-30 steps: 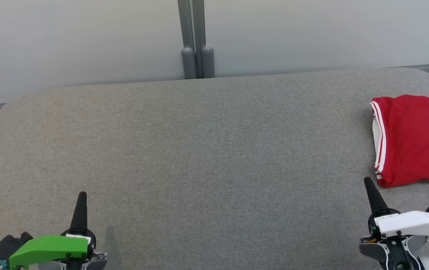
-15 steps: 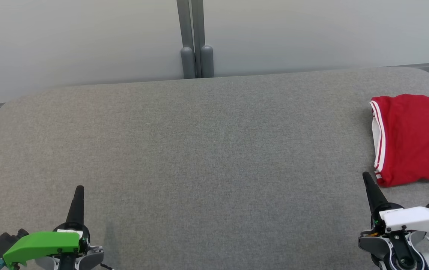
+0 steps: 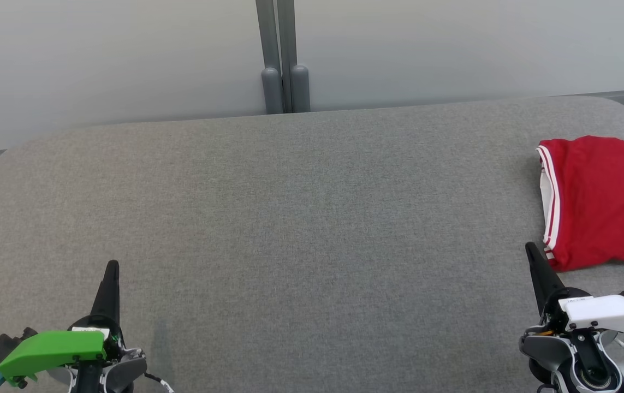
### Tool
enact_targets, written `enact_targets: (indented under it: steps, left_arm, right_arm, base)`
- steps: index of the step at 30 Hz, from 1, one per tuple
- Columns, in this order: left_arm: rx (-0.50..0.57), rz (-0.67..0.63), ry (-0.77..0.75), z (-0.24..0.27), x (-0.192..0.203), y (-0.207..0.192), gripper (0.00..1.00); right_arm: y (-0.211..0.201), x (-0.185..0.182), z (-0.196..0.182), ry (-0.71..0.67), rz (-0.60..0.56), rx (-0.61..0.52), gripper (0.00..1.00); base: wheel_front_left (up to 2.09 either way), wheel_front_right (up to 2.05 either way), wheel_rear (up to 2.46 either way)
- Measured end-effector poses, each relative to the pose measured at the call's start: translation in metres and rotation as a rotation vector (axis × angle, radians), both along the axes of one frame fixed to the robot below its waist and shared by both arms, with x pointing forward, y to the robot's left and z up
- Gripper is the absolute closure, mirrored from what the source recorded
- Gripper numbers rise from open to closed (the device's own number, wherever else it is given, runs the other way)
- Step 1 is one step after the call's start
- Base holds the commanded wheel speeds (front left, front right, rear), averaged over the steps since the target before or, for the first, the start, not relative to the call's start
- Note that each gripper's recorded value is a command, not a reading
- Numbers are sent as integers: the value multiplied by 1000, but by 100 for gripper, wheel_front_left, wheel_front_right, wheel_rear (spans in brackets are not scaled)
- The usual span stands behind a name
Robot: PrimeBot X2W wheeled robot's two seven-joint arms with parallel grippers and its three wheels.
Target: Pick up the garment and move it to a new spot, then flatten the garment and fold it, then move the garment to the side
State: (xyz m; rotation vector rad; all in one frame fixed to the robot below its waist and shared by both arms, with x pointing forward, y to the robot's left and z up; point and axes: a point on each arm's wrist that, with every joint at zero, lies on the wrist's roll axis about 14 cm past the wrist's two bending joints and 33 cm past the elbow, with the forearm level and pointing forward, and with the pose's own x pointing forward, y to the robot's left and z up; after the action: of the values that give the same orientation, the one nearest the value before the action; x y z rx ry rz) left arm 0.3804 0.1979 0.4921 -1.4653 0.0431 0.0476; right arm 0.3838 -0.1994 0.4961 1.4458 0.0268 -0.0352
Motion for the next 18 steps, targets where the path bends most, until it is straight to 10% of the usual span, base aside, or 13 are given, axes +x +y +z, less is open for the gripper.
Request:
enact_targets:
  steps: [18]
  left_arm:
    - [-112,-3,-45,11,7,1,100]
  right_arm:
    - [0,4,8,-31,6,128,100]
  base:
    - [0,0,0]
